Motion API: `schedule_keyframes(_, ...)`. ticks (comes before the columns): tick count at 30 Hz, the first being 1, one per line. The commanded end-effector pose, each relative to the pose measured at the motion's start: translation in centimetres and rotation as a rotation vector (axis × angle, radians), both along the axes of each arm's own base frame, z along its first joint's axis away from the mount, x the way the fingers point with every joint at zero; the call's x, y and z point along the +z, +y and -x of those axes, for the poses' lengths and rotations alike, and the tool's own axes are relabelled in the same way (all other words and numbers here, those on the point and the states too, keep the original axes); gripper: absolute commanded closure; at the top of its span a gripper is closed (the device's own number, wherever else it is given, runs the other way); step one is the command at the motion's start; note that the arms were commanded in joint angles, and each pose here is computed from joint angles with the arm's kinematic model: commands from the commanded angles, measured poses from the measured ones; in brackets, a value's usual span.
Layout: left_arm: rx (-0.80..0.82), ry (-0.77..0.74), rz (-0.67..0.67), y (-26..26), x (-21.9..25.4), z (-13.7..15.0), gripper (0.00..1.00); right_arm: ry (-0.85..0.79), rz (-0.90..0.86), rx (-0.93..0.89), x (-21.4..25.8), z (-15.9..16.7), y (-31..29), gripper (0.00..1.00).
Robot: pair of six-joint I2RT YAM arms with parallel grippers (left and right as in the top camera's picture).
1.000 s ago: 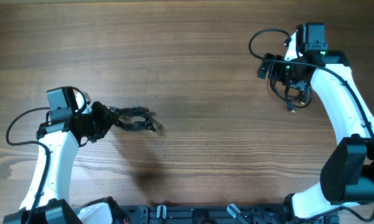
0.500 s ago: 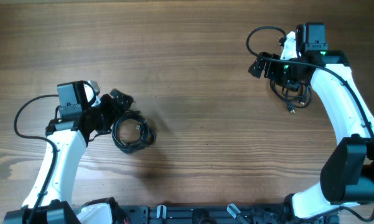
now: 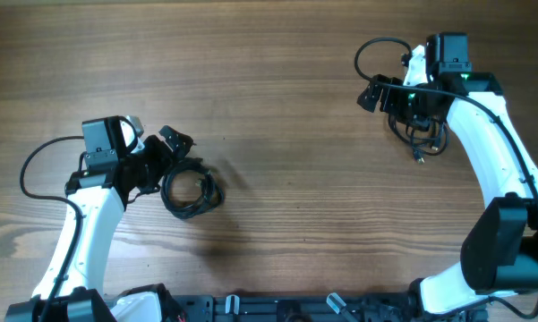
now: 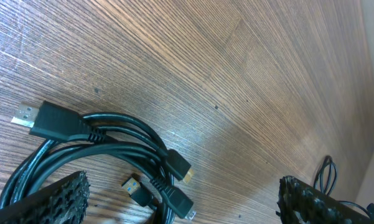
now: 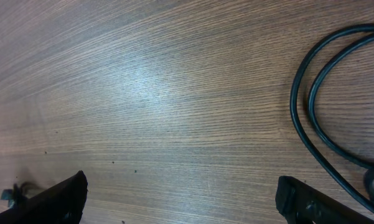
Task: Untangle cables
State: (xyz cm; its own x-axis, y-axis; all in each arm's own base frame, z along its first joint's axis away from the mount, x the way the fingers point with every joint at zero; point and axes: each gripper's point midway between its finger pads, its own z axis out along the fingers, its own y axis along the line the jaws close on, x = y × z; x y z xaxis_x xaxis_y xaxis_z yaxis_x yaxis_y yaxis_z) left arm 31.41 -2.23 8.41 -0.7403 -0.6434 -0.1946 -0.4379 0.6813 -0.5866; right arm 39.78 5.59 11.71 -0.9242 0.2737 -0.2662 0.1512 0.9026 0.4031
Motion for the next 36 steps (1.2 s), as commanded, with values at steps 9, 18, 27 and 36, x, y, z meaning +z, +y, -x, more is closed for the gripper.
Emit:
schedule_keyframes(9,-0.048,-0.093,0.061,-1.2,2.5,-1.8,0.96,-0.011,-0.018,0.0,0.5,0.1,0.3,0.0)
schedule_keyframes(18,-0.01,-0.229,-0.026,0.5,7.5,-5.4,0.96,-0.012,-0.018,0.0,0.5,0.1,0.3,0.0)
schedule_keyframes(27,0.15,0.023,-0.263,5.4,2.1,-2.8,0.93,-0.012,-0.018,0.0,0.6,0.1,0.3,0.0)
schedule_keyframes(36,-0.042,0.345,-0.085,-0.1,-1.6,3.9,0.94,-0.012,-0.018,0.0,0.5,0.1,0.3,0.0)
